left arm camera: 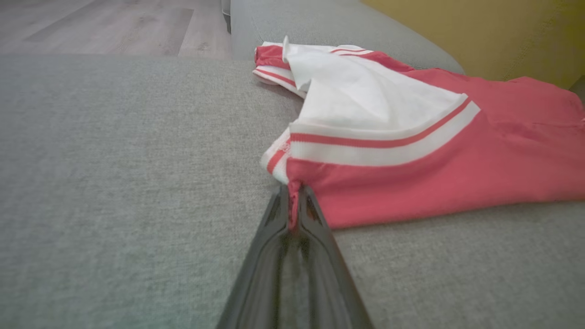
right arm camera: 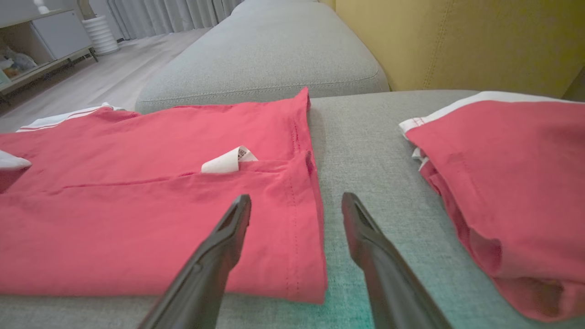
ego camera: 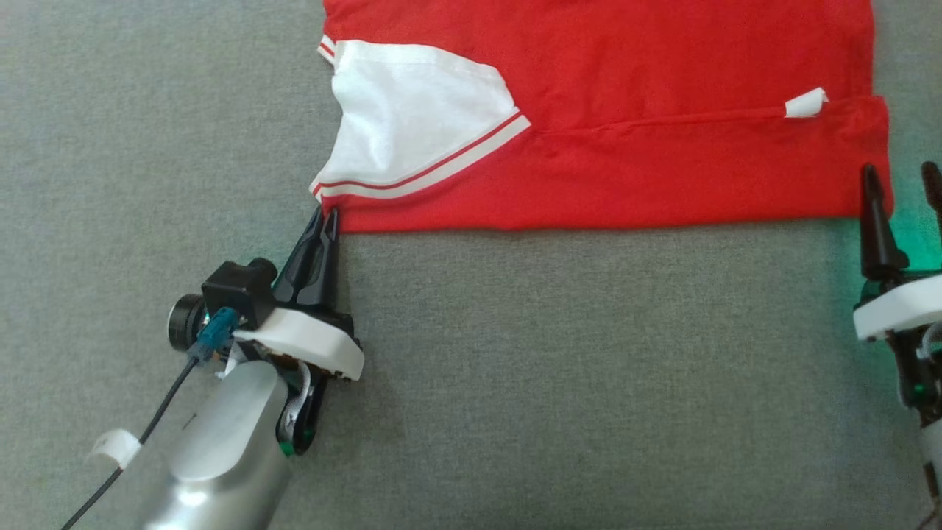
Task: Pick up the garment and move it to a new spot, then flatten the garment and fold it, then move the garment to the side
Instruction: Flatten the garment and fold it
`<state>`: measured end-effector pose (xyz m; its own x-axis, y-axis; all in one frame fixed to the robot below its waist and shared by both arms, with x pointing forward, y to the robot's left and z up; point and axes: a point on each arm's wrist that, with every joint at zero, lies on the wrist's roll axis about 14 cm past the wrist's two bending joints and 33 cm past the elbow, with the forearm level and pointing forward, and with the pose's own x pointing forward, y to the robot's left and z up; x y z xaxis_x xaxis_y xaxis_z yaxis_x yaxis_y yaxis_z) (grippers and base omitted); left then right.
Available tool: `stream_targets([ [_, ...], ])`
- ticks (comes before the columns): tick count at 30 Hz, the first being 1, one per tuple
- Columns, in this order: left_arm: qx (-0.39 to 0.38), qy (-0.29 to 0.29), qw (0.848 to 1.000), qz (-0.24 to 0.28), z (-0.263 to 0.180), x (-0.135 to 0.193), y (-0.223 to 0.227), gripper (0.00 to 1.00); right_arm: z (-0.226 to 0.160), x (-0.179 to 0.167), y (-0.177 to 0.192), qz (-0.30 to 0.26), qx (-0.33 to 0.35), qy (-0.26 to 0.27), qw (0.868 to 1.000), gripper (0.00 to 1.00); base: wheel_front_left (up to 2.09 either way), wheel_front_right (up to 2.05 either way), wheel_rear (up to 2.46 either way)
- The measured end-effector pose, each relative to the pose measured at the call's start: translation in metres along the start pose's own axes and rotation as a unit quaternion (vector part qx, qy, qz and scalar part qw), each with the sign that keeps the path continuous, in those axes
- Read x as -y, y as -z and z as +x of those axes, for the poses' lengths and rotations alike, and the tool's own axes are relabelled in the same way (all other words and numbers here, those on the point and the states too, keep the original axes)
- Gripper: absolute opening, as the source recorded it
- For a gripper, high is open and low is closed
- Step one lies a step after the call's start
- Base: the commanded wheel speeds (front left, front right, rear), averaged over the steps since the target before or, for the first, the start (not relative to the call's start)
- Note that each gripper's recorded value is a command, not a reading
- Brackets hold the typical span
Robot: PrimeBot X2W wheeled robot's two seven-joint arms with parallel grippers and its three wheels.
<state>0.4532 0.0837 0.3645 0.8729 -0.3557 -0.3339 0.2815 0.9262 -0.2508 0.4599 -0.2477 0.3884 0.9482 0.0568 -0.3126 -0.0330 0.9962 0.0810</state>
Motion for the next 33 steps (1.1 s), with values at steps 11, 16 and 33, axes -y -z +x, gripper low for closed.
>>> stream_targets([
  [11, 0.031, 0.004, 0.999, 0.008, -0.006, 0.001, -0.017, 0.00, 0.013, -0.002, 0.037, 0.031, -0.099, 0.004, 0.995, 0.04, 0.00, 0.00, 0.00],
  [16, 0.040, 0.000, 0.999, 0.012, -0.011, 0.000, -0.022, 0.00, 0.016, -0.007, 0.031, 0.030, -0.097, -0.008, 0.995, 0.00, 0.00, 0.00, 0.00],
  [33, 0.029, -0.017, 0.999, 0.014, -0.089, 0.024, -0.002, 0.00, -0.058, -0.002, 0.035, 0.021, -0.101, -0.033, 0.994, 0.00, 0.00, 0.00, 0.00],
])
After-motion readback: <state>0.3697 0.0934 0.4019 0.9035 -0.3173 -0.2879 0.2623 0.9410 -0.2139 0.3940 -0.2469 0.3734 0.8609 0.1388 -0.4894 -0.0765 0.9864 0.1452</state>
